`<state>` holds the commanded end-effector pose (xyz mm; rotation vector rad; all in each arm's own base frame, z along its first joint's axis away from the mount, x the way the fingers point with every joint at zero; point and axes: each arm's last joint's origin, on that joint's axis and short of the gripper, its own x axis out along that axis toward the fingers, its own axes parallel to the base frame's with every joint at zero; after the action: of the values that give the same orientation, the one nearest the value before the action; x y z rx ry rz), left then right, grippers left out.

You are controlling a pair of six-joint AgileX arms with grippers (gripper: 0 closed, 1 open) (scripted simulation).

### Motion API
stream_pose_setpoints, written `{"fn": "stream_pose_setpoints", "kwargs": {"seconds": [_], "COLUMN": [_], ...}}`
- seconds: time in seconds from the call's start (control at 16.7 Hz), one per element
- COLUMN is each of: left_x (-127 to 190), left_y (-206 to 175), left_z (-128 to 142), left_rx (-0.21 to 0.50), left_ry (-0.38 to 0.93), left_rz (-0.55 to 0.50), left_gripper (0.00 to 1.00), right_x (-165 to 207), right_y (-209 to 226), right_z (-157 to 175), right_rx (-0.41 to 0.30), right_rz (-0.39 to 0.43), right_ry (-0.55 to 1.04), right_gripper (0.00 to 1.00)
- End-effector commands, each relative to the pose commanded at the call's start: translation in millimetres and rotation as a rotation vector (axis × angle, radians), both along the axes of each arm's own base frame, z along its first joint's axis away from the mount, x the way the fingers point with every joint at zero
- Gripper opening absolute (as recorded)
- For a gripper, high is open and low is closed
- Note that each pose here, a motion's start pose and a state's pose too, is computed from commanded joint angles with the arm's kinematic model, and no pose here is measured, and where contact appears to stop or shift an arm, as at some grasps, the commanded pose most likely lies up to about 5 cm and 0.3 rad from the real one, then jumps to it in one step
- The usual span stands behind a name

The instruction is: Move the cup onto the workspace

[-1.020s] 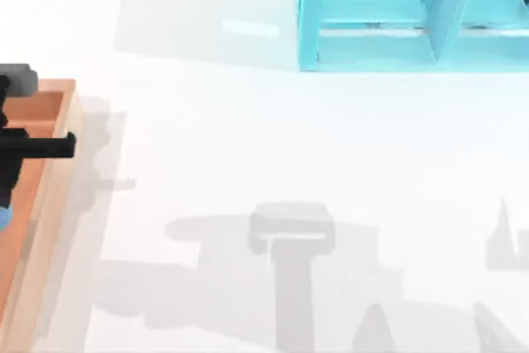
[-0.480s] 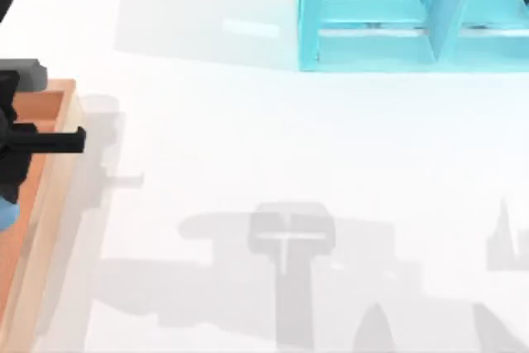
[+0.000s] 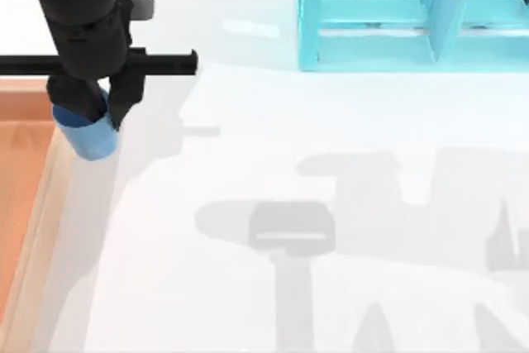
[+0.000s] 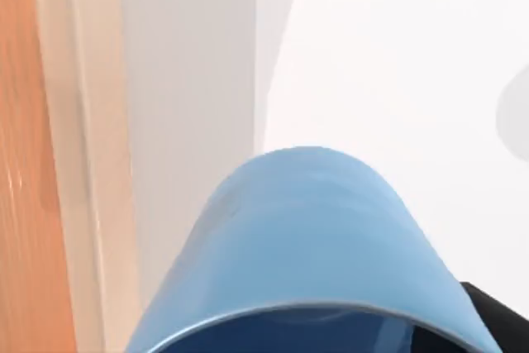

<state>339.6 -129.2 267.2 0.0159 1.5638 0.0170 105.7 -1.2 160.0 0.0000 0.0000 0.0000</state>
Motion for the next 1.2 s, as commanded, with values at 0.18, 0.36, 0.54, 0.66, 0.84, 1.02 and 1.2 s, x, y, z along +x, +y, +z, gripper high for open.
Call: {"fn": "stream_pose_setpoints", "kwargs": {"seconds": [0.18,0.36,0.54,0.66,0.84,1.02,1.2], "left_x": [13.3,15.3,9.6,6.7,6.4,7.7,8.6], "left_y": [-57.6,-111.3,-148.3,-159.3,-160.2,-158.7,-157.7], "left_z": [-7.0,-10.9,-18.1,-21.2,-21.5,-23.5,-41.4], "left_rx": [0.013,0.012,0.016,0.02,0.021,0.015,0.013], "left_ry": [0.021,0.009,0.004,0.002,0.002,-0.001,-0.005], "left_rz": [-0.01,-0.016,-0.019,-0.02,-0.02,-0.02,-0.025], "left_gripper": [0.0,0.0,0.0,0.0,0.0,0.0,0.0], "right_x": [0.0,0.0,0.0,0.0,0.0,0.0,0.0], "right_y": [0.0,0.0,0.0,0.0,0.0,0.0,0.0], "right_z": [0.0,0.0,0.0,0.0,0.0,0.0,0.0], "right_rx": [0.0,0.0,0.0,0.0,0.0,0.0,0.0], "right_rz": [0.0,0.0,0.0,0.0,0.0,0.0,0.0], "right_ry": [0.0,0.0,0.0,0.0,0.0,0.0,0.0], "right_gripper": [1.0,1.0,1.0,1.0,1.0,1.0,1.0]}}
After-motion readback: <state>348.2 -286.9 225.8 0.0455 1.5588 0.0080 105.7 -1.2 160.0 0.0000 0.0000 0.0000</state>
